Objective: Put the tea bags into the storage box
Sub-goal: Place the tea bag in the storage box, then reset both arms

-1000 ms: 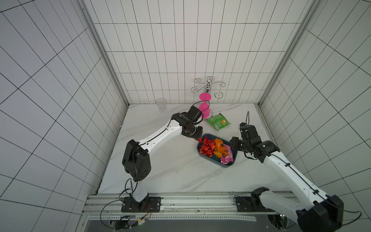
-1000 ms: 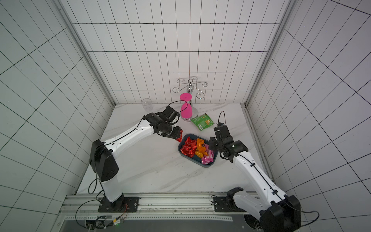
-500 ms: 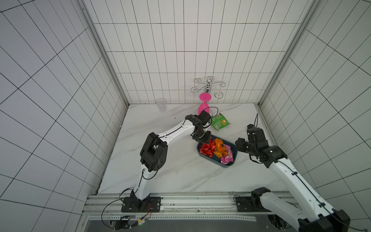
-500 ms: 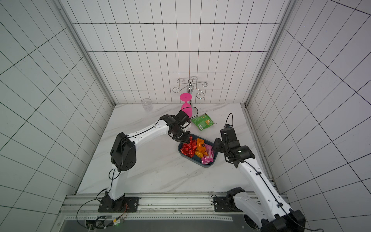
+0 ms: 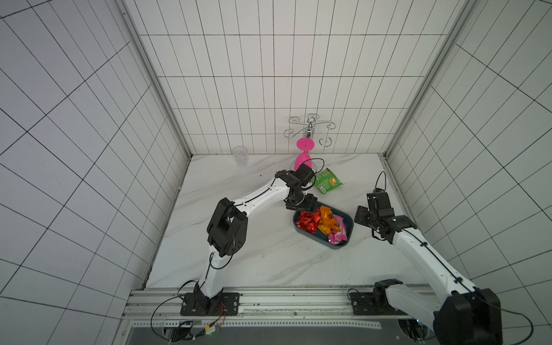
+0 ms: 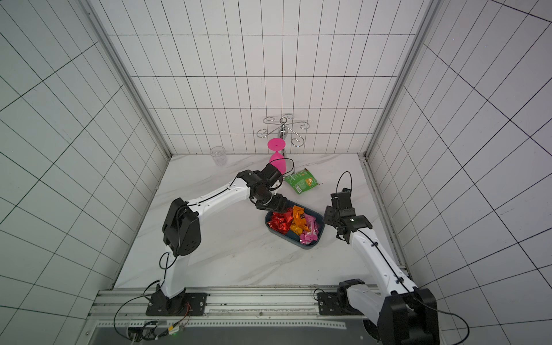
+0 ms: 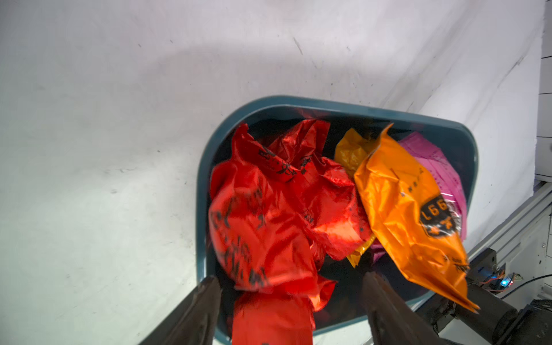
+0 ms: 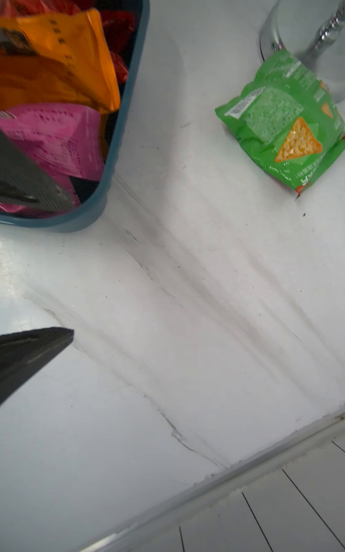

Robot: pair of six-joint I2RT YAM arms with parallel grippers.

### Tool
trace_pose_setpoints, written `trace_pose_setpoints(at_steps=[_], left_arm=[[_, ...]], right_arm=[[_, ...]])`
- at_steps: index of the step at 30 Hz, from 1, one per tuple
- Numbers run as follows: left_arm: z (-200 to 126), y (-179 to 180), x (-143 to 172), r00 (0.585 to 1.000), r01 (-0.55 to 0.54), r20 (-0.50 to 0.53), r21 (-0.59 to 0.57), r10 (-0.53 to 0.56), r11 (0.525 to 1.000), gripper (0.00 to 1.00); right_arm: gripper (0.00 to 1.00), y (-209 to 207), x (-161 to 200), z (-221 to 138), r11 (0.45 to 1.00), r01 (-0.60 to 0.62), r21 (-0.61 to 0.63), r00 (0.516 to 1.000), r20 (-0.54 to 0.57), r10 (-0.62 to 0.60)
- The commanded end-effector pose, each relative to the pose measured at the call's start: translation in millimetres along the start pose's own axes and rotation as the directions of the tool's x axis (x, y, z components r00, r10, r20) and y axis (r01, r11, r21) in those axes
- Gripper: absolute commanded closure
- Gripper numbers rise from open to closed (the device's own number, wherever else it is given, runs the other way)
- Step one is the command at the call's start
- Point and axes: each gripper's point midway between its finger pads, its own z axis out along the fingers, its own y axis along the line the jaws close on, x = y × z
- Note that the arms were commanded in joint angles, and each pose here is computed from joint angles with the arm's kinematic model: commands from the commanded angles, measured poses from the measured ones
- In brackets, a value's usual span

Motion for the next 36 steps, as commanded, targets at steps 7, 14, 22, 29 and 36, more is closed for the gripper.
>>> trace_pose_setpoints(at_steps=[7,14,22,29,36], left_arm=[[-112,76,-26,0.938,0.142,0.332,-0.123,-0.094,0.982,0.02],[-151,223,-4,0.808,0.371,0.564,-0.258,-0.173,0.892,0.02],[-174,343,42,0.629,0.522,0.778,-0.433,0.011,0.735,0.02],[-157,392,40,0.492,0.598,0.871,-0.34,0.002,0.725,0.03],[-148,383,51,0.356,0.545,0.924,-0.326,0.138,0.772,0.03]], right_arm=[[0.35,-30,-65,14,0.984,0.053,0.173,0.919,0.377,-0.115],[0.34,-50,-54,51,0.977,-0.001,0.212,0.928,0.365,-0.078],[0.26,-28,-79,79,0.982,0.117,0.151,0.905,0.39,-0.168],[0.01,-47,-75,90,0.998,0.036,0.054,0.876,0.479,-0.057],[0.01,-48,-70,91,0.998,0.04,0.048,0.872,0.486,-0.058]])
